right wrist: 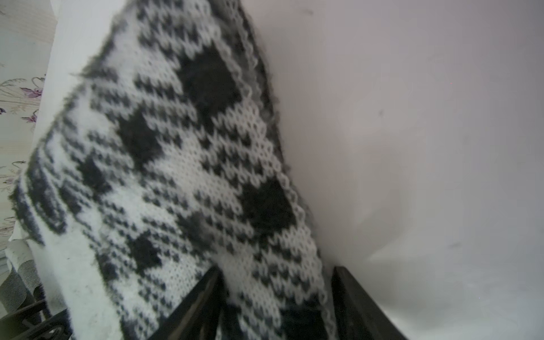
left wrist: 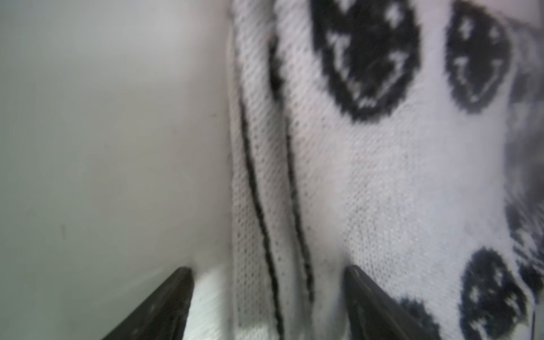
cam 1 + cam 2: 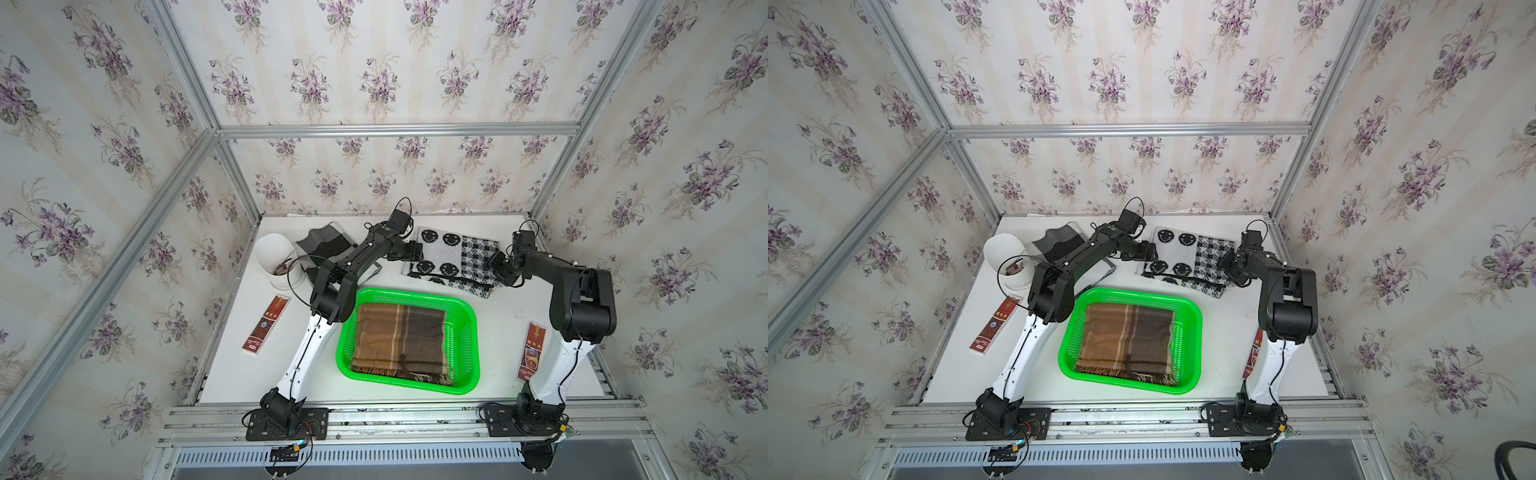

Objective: Put the folded scarf in the basket
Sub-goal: Pick up the scarf at the center of the board.

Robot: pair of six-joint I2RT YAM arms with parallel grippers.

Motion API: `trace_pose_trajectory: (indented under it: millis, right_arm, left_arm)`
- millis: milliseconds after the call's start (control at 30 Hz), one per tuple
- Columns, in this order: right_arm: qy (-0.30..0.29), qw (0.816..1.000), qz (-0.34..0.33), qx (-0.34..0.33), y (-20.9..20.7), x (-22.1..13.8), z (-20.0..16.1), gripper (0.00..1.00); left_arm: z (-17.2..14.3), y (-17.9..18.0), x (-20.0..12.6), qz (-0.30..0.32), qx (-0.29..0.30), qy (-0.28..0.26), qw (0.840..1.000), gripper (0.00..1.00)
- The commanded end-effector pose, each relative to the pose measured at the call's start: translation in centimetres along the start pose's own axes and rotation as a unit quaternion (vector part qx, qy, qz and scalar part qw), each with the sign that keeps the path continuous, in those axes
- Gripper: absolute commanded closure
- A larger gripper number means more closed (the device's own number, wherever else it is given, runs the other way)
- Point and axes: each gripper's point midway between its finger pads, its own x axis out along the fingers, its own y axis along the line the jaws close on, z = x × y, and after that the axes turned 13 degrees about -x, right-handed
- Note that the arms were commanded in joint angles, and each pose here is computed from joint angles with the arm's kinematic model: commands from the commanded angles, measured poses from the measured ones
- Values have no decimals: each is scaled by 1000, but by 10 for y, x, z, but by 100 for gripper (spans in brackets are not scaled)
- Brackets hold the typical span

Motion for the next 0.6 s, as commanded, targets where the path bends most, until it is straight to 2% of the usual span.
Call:
trace_pose_trajectory:
  millis: [0, 167, 333, 433, 500, 567]
  right_arm:
    - [19, 1000, 21, -5, 5, 4, -11, 36]
    - [40, 998, 56, -2, 14, 10, -23, 36]
    - [47, 996, 74, -7, 27, 12, -29, 41]
    - [46, 996, 74, -2, 28, 13, -29, 59]
    - [37, 997, 72, 0, 29, 11, -24, 79]
    - [24, 998, 65, -5, 32, 4, -19, 92]
  left_arm:
    - [-14, -3, 11, -24, -11, 31, 999, 14]
    - [-19, -19, 12, -62, -26, 45, 997, 28]
    - [-18, -35, 4, -85, -32, 38, 995, 50]
    - [-14, -45, -3, -93, -32, 27, 995, 67]
    - [-9, -48, -8, -94, -36, 18, 995, 81]
    - [-4, -52, -15, -96, -39, 9, 995, 93]
